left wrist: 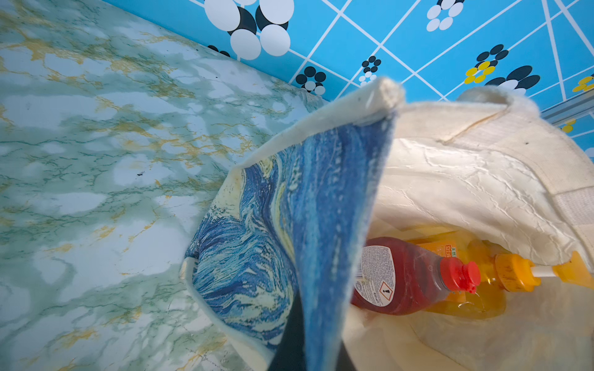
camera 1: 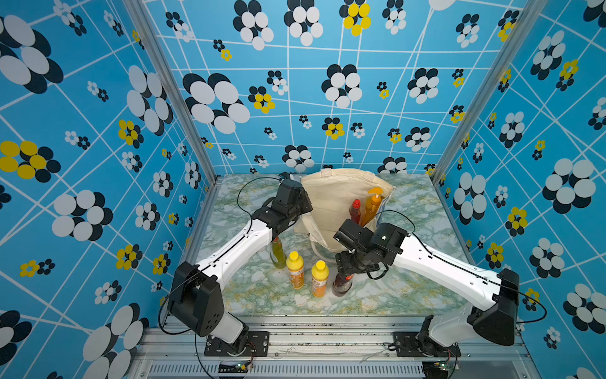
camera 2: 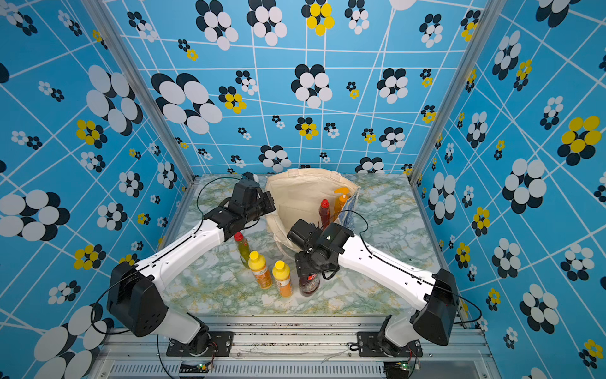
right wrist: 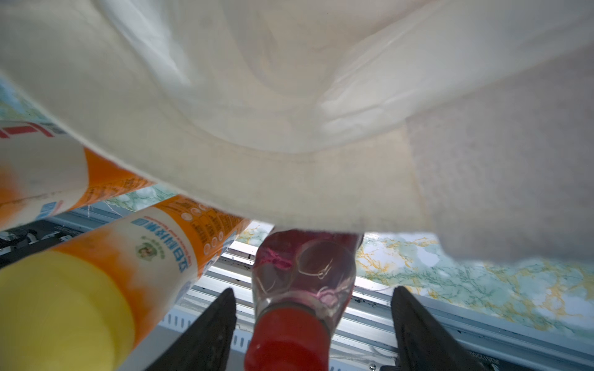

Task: Pack dish soap into the shopping bag
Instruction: Pick up the bottle of dish soap at the center of the board.

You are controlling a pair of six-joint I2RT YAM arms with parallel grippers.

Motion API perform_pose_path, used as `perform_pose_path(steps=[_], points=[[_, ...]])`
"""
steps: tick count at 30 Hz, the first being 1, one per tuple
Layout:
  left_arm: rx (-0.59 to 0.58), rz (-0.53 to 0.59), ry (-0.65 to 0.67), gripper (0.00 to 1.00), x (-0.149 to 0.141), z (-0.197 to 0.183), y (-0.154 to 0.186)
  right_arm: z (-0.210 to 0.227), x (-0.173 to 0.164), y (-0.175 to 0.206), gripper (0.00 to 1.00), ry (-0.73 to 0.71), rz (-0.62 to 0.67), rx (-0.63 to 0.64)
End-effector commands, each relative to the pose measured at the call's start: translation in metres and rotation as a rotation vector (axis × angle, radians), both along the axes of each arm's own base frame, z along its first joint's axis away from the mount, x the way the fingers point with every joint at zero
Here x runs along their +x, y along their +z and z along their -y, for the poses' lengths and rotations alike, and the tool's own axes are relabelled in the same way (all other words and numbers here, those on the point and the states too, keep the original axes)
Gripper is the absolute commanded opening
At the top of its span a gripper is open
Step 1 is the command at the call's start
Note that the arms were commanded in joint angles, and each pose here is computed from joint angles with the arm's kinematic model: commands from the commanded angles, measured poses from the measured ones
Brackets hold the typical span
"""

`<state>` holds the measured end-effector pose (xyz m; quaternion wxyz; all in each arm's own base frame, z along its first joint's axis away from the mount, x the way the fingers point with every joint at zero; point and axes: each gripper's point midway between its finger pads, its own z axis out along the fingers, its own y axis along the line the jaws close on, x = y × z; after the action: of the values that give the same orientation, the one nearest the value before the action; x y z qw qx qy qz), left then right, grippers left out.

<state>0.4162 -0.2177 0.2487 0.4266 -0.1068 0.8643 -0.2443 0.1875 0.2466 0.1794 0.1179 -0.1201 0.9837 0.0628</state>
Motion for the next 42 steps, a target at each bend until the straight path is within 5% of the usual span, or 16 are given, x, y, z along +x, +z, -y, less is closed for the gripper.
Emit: perform_pose_path(steps=[1, 15, 25, 37, 42], points=[[0.026, -0.001, 0.012, 0.00, 0.005, 0.000, -0.003, 0.013, -0.012, -0.016, 0.76, 0.013, -0.066, -0.085], [0.035, -0.009, 0.015, 0.00, 0.007, 0.000, -0.006, 0.018, -0.011, -0.022, 0.55, 0.081, -0.077, -0.161], [0.038, 0.000, 0.020, 0.00, 0.009, -0.002, -0.003, 0.032, -0.003, -0.022, 0.46, 0.262, -0.018, -0.268], [0.041, 0.004, 0.025, 0.00, 0.011, -0.003, -0.001, 0.058, 0.010, -0.010, 0.64, 0.375, 0.049, -0.446], [0.035, 0.007, 0.023, 0.00, 0.012, -0.001, 0.001, 0.048, 0.012, -0.004, 0.74, 0.309, 0.071, -0.368]])
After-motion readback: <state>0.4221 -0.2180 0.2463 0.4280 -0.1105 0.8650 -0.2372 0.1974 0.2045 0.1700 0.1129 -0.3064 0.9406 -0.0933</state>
